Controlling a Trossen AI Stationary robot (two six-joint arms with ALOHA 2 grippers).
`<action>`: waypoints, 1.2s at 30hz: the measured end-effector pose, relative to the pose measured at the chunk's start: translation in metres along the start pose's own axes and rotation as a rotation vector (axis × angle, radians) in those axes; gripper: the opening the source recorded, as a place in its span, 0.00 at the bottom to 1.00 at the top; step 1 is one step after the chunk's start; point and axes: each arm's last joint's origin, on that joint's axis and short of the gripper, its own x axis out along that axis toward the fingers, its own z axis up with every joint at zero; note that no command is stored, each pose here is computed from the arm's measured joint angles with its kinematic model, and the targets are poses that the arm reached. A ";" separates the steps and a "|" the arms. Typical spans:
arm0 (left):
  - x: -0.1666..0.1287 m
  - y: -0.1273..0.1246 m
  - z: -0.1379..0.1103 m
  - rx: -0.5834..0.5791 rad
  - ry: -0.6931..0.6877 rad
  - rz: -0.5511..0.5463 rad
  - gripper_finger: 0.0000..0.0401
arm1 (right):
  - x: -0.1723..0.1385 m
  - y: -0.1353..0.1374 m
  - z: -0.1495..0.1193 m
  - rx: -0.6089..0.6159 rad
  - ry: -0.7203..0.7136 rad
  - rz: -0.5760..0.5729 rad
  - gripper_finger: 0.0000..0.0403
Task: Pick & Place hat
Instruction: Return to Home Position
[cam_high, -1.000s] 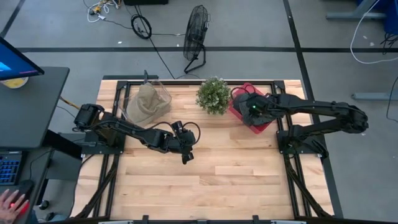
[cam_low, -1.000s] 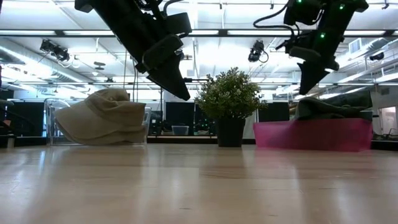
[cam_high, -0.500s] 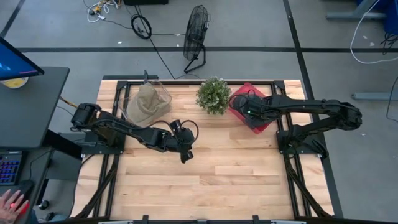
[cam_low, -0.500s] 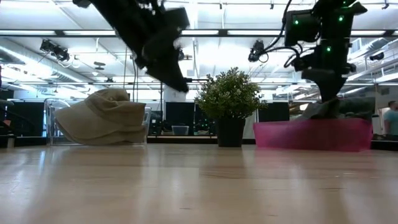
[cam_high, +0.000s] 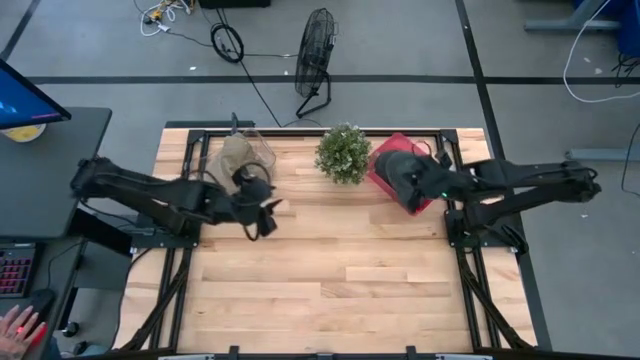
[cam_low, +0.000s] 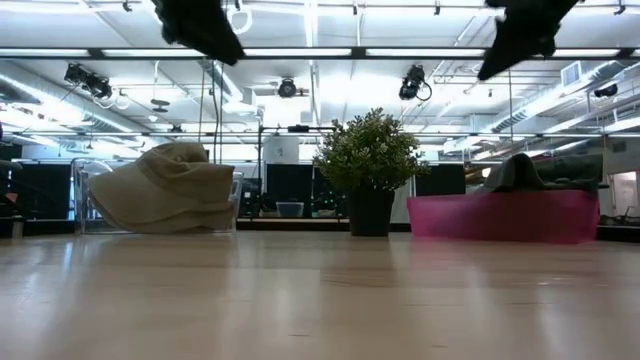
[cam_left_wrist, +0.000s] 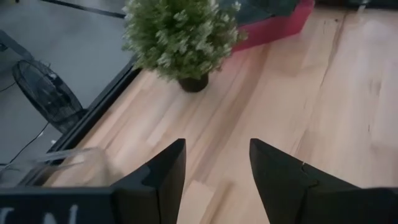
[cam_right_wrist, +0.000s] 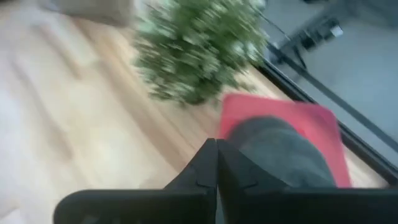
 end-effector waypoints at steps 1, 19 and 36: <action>-0.005 0.005 -0.001 0.006 0.008 0.001 0.45 | -0.005 0.002 -0.002 -0.011 -0.021 0.020 0.01; -0.019 0.051 -0.107 -0.088 -0.266 -0.275 0.45 | -0.011 0.036 -0.079 -0.065 -0.305 0.417 0.02; -0.011 0.079 -0.153 -0.084 -0.562 -0.396 0.45 | 0.020 -0.004 -0.140 0.039 -0.508 0.555 0.02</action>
